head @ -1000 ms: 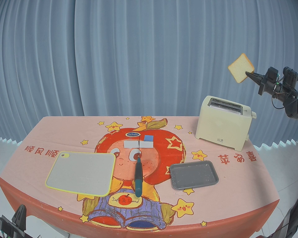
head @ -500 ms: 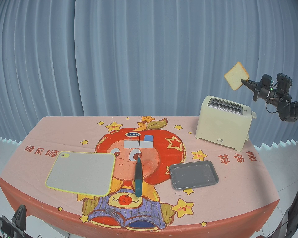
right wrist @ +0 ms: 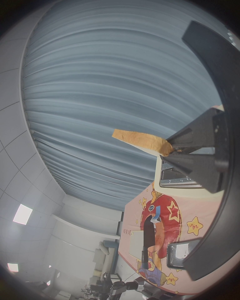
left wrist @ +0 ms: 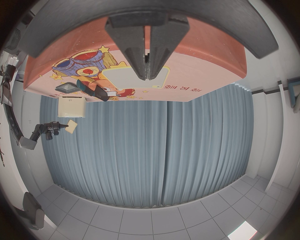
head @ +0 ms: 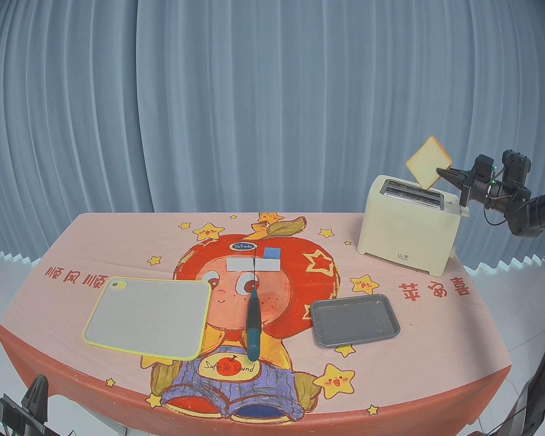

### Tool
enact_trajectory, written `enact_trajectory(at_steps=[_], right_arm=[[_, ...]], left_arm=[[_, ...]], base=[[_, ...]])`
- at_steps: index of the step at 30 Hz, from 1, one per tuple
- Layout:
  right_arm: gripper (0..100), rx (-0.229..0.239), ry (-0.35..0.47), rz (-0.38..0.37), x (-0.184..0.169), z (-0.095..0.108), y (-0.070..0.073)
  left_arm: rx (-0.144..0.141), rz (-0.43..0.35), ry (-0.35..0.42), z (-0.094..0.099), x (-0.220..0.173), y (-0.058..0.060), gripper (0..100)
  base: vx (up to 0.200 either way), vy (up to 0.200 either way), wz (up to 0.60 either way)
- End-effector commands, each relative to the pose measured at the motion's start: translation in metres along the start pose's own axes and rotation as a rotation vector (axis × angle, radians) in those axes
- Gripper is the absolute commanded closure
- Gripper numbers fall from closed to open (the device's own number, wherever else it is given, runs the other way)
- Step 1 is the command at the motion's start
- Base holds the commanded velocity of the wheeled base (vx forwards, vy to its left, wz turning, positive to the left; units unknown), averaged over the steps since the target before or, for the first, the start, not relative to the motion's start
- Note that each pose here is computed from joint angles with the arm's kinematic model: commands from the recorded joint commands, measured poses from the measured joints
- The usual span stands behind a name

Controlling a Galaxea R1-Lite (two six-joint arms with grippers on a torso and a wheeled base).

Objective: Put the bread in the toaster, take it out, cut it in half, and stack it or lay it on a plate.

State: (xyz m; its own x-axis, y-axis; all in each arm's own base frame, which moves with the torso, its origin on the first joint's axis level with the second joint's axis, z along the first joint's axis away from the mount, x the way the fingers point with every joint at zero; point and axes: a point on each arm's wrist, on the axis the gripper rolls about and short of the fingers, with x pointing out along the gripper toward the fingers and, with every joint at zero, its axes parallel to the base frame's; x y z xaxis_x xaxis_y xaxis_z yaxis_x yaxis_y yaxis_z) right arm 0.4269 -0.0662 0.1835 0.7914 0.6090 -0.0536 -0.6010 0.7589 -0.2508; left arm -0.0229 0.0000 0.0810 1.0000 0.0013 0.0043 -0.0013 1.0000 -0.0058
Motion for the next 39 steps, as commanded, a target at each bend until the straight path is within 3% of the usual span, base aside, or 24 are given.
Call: enact_trajectory(at_steps=[1, 7, 16, 21, 39], right_arm=[[100, -0.013, 0.007, 0.005, -0.005, 0.001, 0.005], [100, -0.018, 0.027, 0.012, -0.008, -0.006, 0.010], [100, -0.016, 0.030, 0.008, -0.017, 0.000, 0.015], [100, -0.004, 0.057, 0.020, -0.020, -0.010, 0.024], [100, 0.004, 0.072, 0.019, -0.020, -0.017, 0.023]], left_arm=[[0.000, 0.000, 0.003, -0.005, 0.000, 0.000, 100], [0.000, 0.000, 0.003, -0.005, 0.000, 0.000, 100], [0.000, 0.000, 0.003, -0.005, 0.000, 0.000, 100], [0.000, 0.000, 0.003, -0.005, 0.000, 0.000, 100], [0.000, 0.000, 0.001, -0.005, 0.000, 0.000, 100]], base=[[0.000, 0.000, 0.00], [0.000, 0.000, 0.00], [0.000, 0.000, 0.00], [0.000, 0.000, 0.00], [0.000, 0.000, 0.00]])
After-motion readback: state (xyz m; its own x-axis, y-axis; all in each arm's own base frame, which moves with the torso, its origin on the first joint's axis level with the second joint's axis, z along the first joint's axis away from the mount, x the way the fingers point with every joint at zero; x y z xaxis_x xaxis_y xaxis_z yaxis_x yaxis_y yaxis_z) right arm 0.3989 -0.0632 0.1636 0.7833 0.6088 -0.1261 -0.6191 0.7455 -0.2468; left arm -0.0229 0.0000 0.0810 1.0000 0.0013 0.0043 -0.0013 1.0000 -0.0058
